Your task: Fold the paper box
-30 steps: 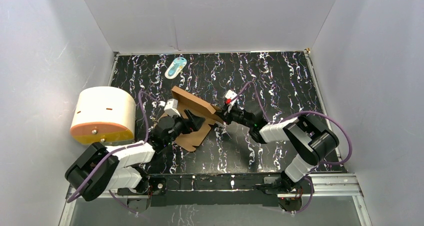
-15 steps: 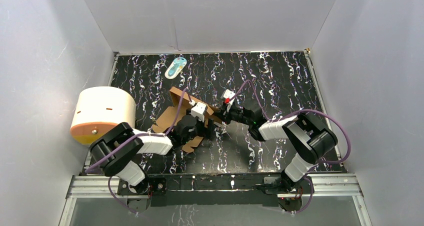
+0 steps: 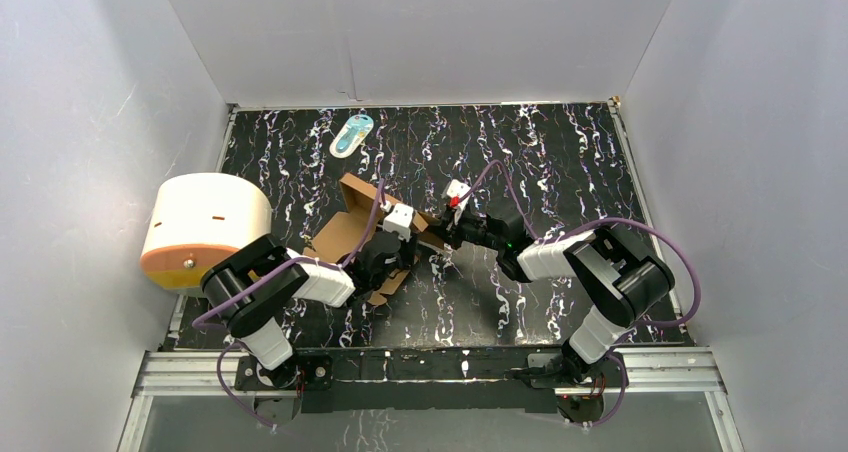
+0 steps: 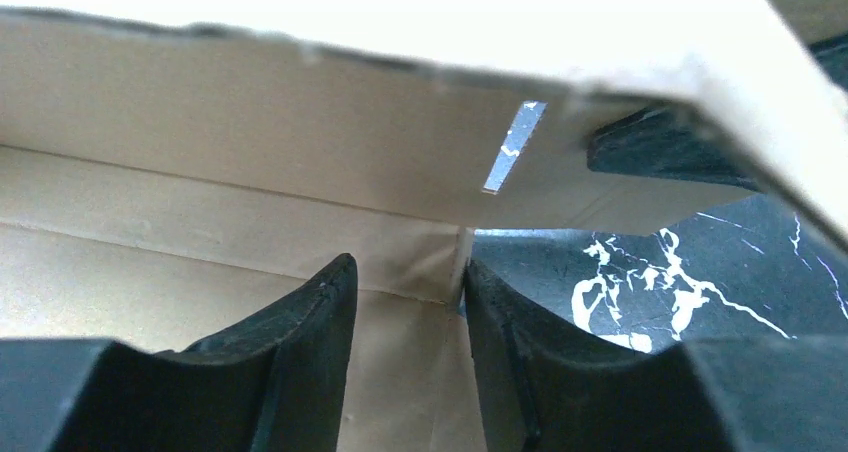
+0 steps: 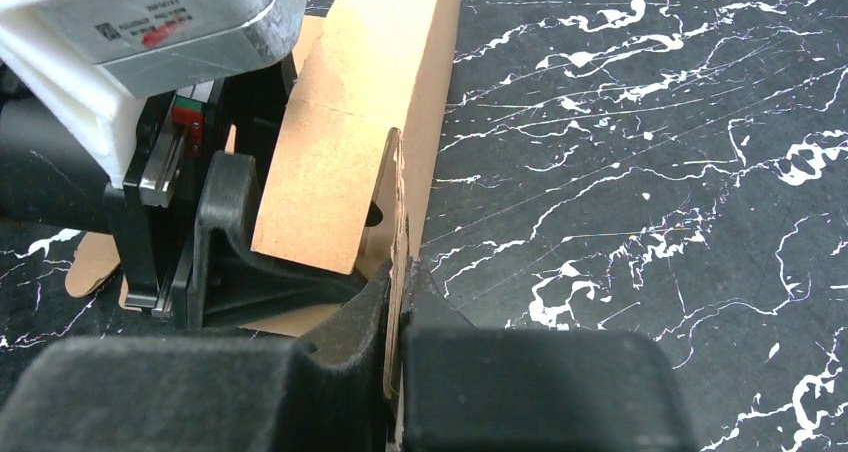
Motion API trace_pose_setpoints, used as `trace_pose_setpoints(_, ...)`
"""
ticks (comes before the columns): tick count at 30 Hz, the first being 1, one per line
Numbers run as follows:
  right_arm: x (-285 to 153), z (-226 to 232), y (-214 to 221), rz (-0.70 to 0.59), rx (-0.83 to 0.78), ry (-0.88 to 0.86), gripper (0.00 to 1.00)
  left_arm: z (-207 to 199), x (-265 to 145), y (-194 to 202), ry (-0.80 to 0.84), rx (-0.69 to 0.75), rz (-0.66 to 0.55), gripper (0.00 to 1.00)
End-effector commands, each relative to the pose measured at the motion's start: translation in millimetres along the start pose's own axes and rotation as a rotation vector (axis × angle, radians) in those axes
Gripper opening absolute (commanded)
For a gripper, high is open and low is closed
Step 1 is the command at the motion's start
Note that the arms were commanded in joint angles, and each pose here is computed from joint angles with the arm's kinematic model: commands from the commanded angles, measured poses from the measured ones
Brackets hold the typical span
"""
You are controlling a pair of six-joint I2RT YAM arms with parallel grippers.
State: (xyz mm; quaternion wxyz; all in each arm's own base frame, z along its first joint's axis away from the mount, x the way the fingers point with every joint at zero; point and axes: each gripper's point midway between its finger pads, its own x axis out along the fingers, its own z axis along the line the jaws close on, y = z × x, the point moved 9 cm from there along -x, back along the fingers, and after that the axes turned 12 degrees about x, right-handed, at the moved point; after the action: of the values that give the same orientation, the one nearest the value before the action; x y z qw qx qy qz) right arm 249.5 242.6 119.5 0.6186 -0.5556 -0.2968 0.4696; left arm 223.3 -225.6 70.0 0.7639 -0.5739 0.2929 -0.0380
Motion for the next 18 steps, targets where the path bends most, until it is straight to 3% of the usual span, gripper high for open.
trace_pose_setpoints(1, 4.5, -3.3, -11.7, -0.033, -0.024, 0.01, 0.08, 7.3, -2.1, -8.7, -0.075, -0.061, -0.053, 0.39)
trace_pose_setpoints(6, 2.3, -5.3, -10.4, -0.049, 0.048, 0.117, 0.1, 5.7, 1.2, 3.9, -0.053, -0.138, -0.013, 0.33)
trace_pose_setpoints(18, 12.0, 11.8, -11.7, -0.203, 0.176, 0.685, 0.09, -2.4, 11.8, 8.4, 0.034, -0.341, -0.005, 0.34)
